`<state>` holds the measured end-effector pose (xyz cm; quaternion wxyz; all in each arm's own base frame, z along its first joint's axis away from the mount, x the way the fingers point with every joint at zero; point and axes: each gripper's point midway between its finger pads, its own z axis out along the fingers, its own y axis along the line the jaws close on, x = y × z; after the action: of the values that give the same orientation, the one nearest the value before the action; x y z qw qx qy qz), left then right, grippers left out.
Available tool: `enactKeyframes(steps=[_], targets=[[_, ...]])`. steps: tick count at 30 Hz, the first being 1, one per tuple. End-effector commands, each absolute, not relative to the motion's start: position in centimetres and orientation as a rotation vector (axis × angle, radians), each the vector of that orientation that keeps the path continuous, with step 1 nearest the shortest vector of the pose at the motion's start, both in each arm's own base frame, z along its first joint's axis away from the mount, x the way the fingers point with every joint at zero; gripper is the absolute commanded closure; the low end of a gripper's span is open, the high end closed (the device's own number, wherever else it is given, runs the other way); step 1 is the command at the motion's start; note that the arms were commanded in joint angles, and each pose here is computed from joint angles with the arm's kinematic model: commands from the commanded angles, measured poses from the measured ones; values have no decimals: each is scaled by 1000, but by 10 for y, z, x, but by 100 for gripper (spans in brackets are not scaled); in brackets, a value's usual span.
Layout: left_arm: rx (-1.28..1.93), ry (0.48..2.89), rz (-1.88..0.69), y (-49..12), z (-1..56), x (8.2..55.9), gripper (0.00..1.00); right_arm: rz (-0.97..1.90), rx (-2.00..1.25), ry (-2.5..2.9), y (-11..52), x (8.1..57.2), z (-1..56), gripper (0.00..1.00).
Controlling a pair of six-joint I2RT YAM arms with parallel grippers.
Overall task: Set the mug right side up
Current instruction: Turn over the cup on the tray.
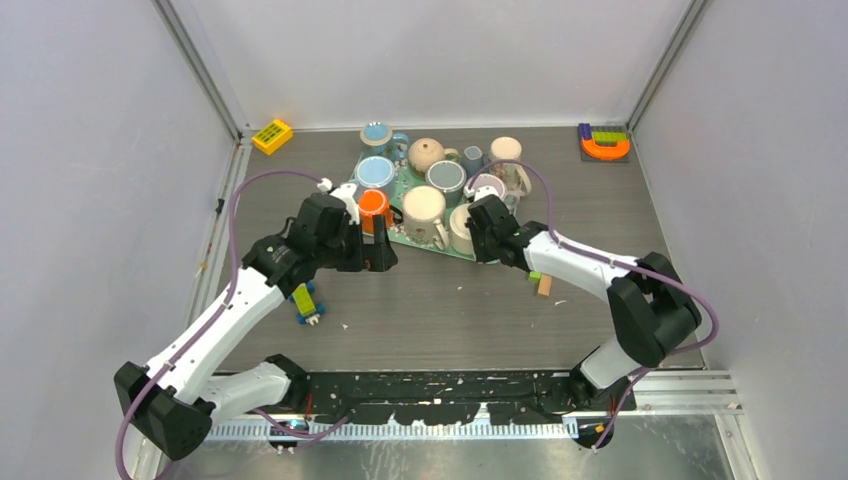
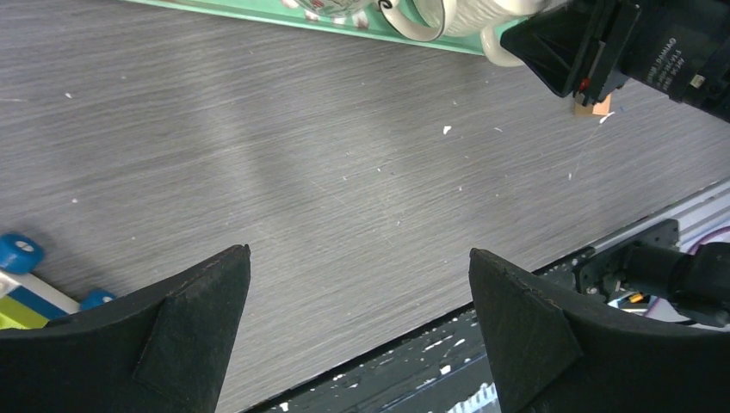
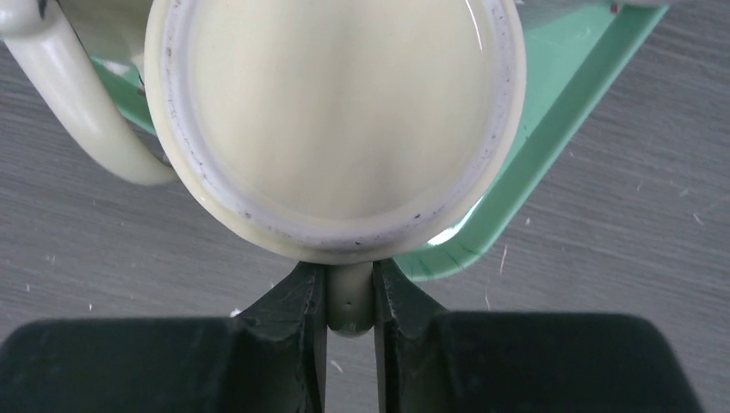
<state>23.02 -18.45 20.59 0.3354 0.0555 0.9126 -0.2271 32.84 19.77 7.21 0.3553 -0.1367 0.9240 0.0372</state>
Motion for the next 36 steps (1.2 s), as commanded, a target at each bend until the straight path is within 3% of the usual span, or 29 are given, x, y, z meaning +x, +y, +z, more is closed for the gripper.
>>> enactKeyframes(steps=[1, 18, 26, 36], targets=[[93, 2323, -717, -198, 218, 231, 0, 139, -188, 2267, 188, 335, 123, 99], [-58, 2283, -970, -225, 222, 229, 2, 351, -67, 2180, 182, 297, 206, 99], [-130, 2184, -1211, -244, 245, 239, 6, 764, 47, 2043, 229, 294, 281, 99], [-247, 2018, -1503, -258, 282, 261, 20, 1226, 194, 1820, 294, 310, 344, 99]])
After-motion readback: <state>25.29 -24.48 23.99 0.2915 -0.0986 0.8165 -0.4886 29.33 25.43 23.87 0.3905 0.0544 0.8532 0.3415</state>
